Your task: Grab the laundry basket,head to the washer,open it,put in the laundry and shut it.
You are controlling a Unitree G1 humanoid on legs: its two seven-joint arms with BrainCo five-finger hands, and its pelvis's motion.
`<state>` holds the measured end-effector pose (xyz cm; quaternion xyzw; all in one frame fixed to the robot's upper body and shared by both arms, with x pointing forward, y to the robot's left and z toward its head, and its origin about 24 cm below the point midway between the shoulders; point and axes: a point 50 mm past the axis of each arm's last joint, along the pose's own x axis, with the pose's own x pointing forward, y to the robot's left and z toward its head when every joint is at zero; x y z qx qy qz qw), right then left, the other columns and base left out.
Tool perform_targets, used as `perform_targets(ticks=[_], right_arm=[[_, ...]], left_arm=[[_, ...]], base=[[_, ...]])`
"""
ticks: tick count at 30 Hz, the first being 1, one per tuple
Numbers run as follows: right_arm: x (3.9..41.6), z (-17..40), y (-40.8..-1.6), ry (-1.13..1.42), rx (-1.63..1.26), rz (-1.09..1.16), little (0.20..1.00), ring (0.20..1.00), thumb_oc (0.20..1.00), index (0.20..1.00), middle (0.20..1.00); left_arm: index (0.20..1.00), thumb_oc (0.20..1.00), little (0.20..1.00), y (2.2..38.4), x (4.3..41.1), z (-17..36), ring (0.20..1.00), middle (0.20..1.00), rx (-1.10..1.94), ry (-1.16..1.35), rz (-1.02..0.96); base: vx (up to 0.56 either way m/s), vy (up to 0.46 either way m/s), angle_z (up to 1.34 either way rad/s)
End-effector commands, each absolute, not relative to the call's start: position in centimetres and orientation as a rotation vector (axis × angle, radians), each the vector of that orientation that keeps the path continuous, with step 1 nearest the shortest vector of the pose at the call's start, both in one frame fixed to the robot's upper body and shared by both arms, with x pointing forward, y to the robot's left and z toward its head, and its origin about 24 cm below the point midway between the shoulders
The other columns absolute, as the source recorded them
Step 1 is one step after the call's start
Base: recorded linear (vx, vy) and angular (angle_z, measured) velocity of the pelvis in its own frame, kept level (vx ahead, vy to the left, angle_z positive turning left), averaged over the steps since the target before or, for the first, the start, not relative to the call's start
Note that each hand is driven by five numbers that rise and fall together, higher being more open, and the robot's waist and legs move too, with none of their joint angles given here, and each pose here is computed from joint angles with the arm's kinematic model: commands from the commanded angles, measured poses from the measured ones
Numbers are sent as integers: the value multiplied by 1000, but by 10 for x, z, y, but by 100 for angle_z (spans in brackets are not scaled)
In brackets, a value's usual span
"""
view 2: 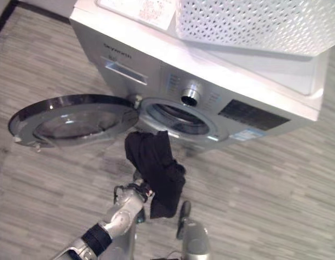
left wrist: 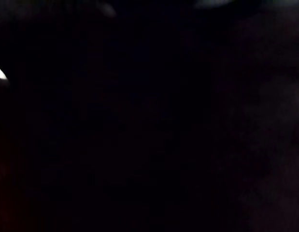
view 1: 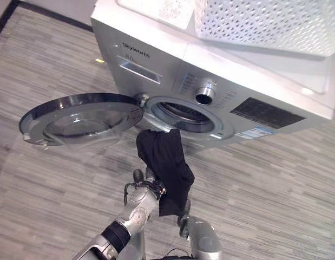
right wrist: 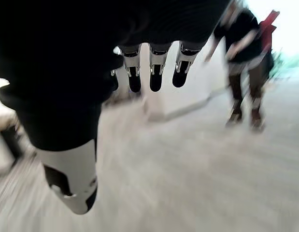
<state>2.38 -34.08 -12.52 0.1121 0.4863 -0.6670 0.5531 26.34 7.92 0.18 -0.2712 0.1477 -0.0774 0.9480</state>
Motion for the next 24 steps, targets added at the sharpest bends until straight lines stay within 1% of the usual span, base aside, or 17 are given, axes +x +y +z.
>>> perform_targets(ticks=[1,6,7,9,10,13,17,22,24], right_arm=[[-2,-132,-328,1246,212,-1579,1000,1000,1000,1000,1000],[3,-136,-319,1267,195,-1526,1000,1000,1000,1000,1000],[3,-141,-311,1290,185,-1480,1000,1000,1000,1000,1000],[13,-147,-297,1281,207,-1426,1000,1000,1000,1000,1000],[13,-147,-297,1280,208,-1425,1000,1000,1000,1000,1000],[32,-150,-287,1248,223,-1360,1000,1000,1000,1000,1000],[59,-149,-282,1166,234,-1298,1000,1000,1000,1000,1000],[68,-147,-282,1097,259,-1275,1000,1000,1000,1000,1000],[71,-145,-284,1067,224,-1304,1000,1000,1000,1000,1000]], left_arm=[[200,200,200,56,270,44,200,200,-648,139,-291],[200,200,200,53,272,47,200,200,-663,138,-280],[200,200,200,48,274,52,200,200,-675,126,-285],[200,200,200,43,278,59,200,200,-700,107,-287],[200,200,200,43,279,59,200,200,-700,106,-287],[200,200,200,37,286,69,200,200,-721,82,-282],[200,200,200,33,300,82,200,200,-751,52,-245],[200,200,200,30,322,104,200,200,-840,1,-168],[200,200,200,25,319,106,200,200,-868,4,-171]], base=[[-1,-24,8],[1,-25,9],[-10,-30,8],[-11,-20,12],[-14,1,8],[-30,4,-3],[-52,-9,-19],[-26,-55,-21],[-19,-71,-8]])
